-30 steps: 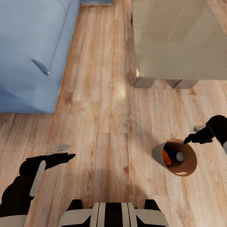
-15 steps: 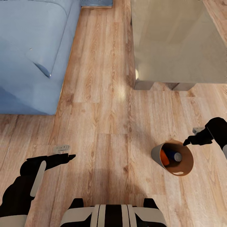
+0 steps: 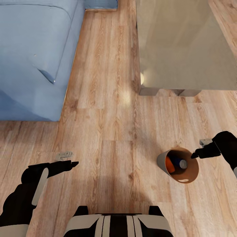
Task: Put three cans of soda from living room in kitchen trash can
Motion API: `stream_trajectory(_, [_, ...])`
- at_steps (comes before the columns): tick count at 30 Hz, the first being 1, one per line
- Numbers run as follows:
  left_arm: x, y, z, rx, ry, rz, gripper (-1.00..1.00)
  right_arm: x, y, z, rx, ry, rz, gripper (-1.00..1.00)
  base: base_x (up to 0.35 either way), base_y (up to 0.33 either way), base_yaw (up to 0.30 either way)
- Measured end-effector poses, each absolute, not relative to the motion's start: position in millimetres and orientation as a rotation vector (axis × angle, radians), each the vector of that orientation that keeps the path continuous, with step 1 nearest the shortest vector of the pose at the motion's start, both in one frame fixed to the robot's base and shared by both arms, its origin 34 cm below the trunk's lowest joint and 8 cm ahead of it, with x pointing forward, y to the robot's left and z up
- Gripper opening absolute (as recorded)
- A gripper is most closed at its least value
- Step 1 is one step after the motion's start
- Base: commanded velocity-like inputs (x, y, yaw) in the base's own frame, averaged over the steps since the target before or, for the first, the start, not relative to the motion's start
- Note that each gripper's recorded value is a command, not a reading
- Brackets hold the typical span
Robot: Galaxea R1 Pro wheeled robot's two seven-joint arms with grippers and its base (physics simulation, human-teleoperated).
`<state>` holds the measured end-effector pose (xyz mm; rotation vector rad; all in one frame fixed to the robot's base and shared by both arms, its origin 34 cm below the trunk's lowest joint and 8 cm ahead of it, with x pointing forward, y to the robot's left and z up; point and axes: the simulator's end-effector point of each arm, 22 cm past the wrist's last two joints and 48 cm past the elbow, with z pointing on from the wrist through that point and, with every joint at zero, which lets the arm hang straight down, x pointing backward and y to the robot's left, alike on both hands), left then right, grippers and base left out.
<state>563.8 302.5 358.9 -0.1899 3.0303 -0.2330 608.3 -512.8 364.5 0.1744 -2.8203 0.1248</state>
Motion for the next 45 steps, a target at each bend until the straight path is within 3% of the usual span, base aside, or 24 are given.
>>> stream_trajectory(27, [563,296,405,-0.207,3.047,-0.25,1.0,573,-477,448,0.429,-2.958,0.159,1.0,0.0,0.0,0.0])
stream_trajectory(45, [560,274,429,-0.132,3.053,-0.284,1.0,451,-477,505,0.439,-2.85,0.157,1.0,0.0,0.0,0.0])
